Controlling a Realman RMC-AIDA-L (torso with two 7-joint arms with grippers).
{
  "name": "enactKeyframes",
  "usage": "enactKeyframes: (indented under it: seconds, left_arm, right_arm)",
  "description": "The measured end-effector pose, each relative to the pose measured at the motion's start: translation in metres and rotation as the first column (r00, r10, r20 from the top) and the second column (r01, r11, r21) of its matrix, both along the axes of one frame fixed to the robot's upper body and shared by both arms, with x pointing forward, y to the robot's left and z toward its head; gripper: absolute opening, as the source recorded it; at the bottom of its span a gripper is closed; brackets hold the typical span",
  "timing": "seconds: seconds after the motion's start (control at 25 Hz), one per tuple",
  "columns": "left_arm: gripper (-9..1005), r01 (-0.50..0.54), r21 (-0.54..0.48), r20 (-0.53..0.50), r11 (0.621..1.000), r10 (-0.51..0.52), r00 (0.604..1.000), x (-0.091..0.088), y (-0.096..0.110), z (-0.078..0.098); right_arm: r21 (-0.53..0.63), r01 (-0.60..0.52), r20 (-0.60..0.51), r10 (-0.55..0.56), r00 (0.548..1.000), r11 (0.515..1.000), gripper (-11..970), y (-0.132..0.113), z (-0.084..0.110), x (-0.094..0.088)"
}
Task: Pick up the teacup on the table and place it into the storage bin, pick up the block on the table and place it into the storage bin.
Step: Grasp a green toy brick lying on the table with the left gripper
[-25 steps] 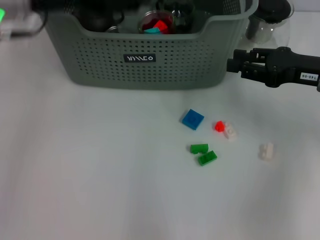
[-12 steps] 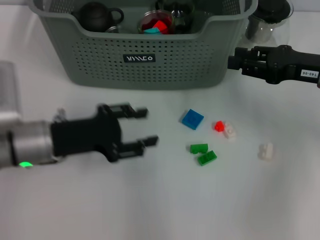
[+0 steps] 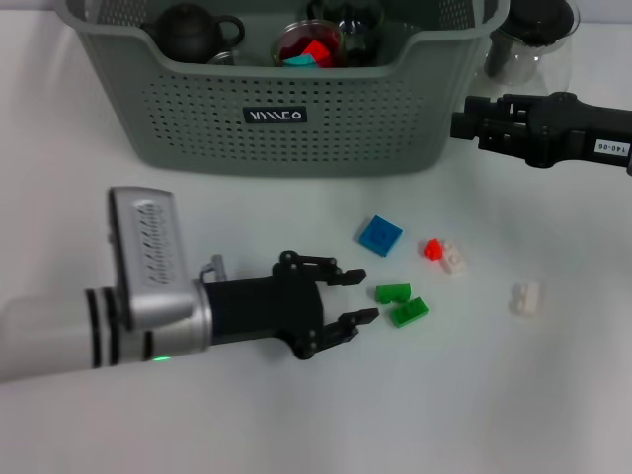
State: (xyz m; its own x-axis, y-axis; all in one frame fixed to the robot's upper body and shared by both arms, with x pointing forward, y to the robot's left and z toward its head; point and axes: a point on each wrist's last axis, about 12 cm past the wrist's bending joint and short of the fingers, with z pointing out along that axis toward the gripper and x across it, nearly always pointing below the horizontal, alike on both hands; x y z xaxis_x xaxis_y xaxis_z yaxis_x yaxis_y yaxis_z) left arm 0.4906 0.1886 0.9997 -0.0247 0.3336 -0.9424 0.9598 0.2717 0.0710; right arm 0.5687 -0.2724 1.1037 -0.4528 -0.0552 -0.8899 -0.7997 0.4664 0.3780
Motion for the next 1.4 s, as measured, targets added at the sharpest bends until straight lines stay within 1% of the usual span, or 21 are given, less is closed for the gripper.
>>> enactKeyframes:
  seconds: [0.04, 0.2, 0.28, 0.52, 0.76, 0.96, 1.2, 1.4]
  left_arm:
    - [416, -0.009, 0.006, 0.014, 1.0, 0.009, 1.0, 0.001, -0.003, -0.002]
    - [414, -0.057, 0.019, 0.044, 0.998, 0.056, 0.997, 0.005, -0.012, -0.006]
    - [414, -0.062, 0.025, 0.042, 0.998, 0.061, 0.997, 0.007, -0.015, -0.006]
    - [415, -0.052, 0.049, 0.027, 0.997, 0.051, 0.998, 0.009, -0.023, -0.008]
    - [416, -0.041, 0.053, 0.02, 0.998, 0.04, 0.999, 0.008, -0.026, -0.009]
    - [414, -0.041, 0.091, 0.019, 0.995, 0.039, 0.999, 0.01, -0.034, -0.012]
    - [416, -0.036, 0.088, 0.014, 0.995, 0.035, 0.999, 0.01, -0.037, -0.012]
    - [366, -0.046, 0.078, 0.009, 0.996, 0.045, 0.999, 0.01, -0.038, -0.011]
  right_arm:
    - [0.0, 0.001, -0.001, -0.001, 1.0, 1.0, 424, 0.0, 0.0, 0.0]
    - [0.0, 0.002, -0.003, -0.002, 1.0, 1.0, 424, -0.001, -0.001, -0.001]
    - [0.0, 0.003, -0.003, -0.003, 1.0, 1.0, 424, -0.001, -0.001, -0.001]
    - [-0.003, 0.002, -0.004, -0.002, 1.0, 1.0, 425, -0.002, -0.001, -0.001]
    - [-0.002, 0.001, -0.004, -0.001, 1.0, 1.0, 425, -0.002, -0.002, -0.002]
    - [-0.004, 0.0, -0.004, 0.0, 1.0, 1.0, 425, -0.001, -0.002, -0.002]
    - [-0.006, 0.006, -0.009, -0.006, 1.0, 1.0, 425, -0.004, -0.005, -0.004]
    - [-0.009, 0.017, -0.011, -0.017, 1.0, 1.0, 424, -0.006, -0.006, -0.005]
